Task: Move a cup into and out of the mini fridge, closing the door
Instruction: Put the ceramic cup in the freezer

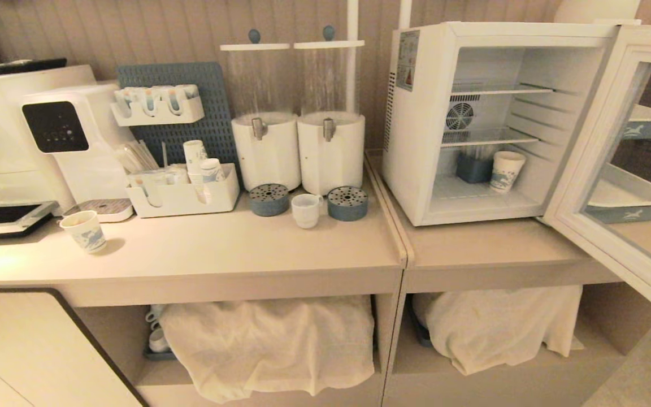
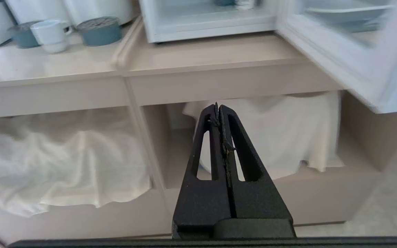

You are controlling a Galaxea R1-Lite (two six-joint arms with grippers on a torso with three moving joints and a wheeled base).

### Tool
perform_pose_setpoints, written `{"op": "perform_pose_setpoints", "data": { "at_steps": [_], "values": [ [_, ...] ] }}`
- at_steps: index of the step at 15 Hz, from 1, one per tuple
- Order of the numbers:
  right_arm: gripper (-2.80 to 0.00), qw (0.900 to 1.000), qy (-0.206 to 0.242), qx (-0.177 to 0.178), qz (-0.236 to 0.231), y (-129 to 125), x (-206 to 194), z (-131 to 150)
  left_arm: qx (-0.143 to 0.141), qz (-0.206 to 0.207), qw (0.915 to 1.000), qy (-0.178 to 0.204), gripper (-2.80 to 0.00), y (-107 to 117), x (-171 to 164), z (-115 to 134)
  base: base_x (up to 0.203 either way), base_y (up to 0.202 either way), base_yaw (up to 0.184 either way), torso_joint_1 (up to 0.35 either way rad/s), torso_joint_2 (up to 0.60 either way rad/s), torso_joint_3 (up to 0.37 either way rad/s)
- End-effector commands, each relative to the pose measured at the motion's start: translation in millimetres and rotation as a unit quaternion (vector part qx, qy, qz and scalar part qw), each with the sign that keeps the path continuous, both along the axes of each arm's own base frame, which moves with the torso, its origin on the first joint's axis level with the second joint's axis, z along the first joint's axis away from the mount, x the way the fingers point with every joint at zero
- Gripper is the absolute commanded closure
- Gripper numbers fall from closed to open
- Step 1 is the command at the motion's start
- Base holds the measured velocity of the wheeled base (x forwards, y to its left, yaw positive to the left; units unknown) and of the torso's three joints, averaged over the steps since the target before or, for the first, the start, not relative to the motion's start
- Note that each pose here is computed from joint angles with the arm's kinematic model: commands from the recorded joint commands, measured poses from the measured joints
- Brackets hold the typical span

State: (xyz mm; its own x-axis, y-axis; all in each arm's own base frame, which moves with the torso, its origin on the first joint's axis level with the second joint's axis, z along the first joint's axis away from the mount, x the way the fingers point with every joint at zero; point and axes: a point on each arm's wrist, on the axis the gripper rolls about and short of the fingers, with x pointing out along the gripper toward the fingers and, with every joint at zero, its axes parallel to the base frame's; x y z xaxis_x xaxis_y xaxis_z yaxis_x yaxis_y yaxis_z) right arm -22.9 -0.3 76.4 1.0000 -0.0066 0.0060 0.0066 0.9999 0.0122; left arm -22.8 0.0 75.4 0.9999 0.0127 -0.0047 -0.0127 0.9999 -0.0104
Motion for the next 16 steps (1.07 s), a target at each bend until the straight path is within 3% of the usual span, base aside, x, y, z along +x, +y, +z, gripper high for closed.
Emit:
{"op": "perform_pose_setpoints", "data": {
  "at_steps": [1, 13, 16],
  "values": [
    [0.0, 1.0, 0.0, 0.0, 0.0, 0.0, 0.1, 0.2, 0.0, 0.001, 1.0, 0.0, 0.0, 0.0, 0.0, 0.1, 0.0, 0.193, 0.01, 0.003, 0.0, 0.002],
    [0.0, 1.0, 0.0, 0.0, 0.0, 0.0, 0.1, 0.2, -0.001, -0.001, 1.0, -0.001, 0.0, -0.1, 0.1, 0.0, 0.0, 0.192, 0.011, 0.002, 0.0, 0.003],
    [0.0, 1.0, 0.0, 0.0, 0.0, 0.0, 0.1, 0.0, -0.001, 0.0, 1.0, -0.001, 0.0, 0.0, 0.1, 0.0, 0.0, 0.067, 0.008, 0.003, 0.0, 0.003]
  ]
}}
